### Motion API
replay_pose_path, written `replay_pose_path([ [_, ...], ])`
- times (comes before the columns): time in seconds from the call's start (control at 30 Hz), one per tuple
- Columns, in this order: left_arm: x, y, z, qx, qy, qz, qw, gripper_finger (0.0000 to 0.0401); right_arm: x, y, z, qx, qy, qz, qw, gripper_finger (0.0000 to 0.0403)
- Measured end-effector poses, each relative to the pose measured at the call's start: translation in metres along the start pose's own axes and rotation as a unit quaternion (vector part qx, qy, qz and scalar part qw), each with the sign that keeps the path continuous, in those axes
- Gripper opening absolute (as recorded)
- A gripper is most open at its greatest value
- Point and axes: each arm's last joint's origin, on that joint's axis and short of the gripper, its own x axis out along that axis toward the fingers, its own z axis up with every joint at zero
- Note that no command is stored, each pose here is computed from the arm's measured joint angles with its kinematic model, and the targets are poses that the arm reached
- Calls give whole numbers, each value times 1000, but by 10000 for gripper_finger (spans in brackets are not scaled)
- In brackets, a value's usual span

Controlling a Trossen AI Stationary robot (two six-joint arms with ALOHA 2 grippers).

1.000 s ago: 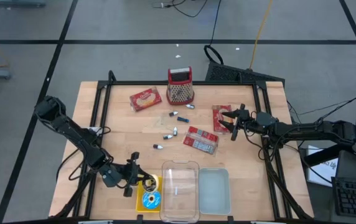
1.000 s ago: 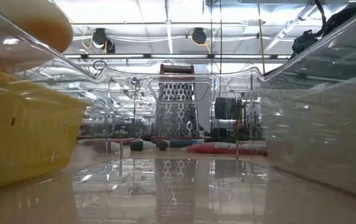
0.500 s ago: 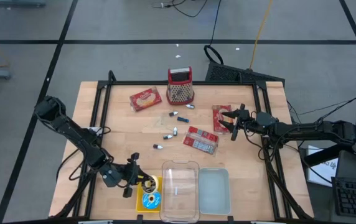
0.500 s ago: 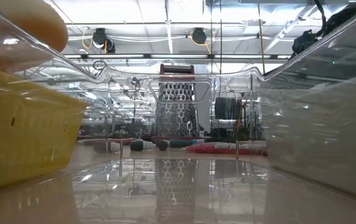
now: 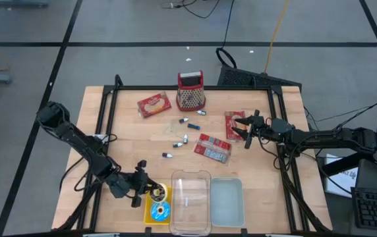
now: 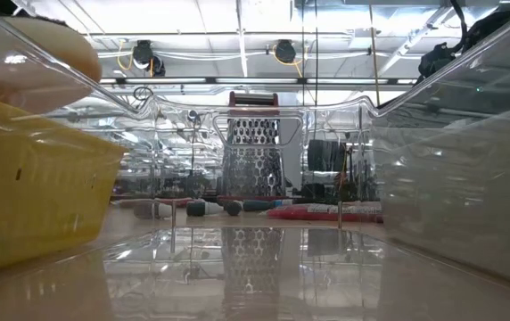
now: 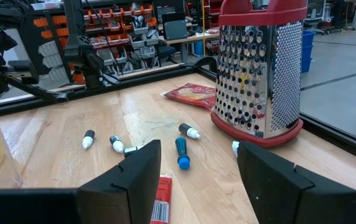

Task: Pick & Place Food Item
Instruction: Put the black donut into the yellow bin, then put the middle popcorn bag into the transparent bin

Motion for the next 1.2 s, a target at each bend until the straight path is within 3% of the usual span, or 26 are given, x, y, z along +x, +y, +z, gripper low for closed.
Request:
replay_pose_path([
  [0.23,0,4,-3,-25,1,35,999,99,0,0,0,-1,0,0,1000,201],
  [0.6,0,3,-3,7,4,32,999,181,0,0,0,-1,0,0,1000,201],
  [0.83,-1,2,-1,29,-3,24,999,193,0,0,0,-3,0,0,1000,201],
  [1.2,-3,-2,6,24,-24,-14,999,176,0,0,0,-3,0,0,1000,201],
])
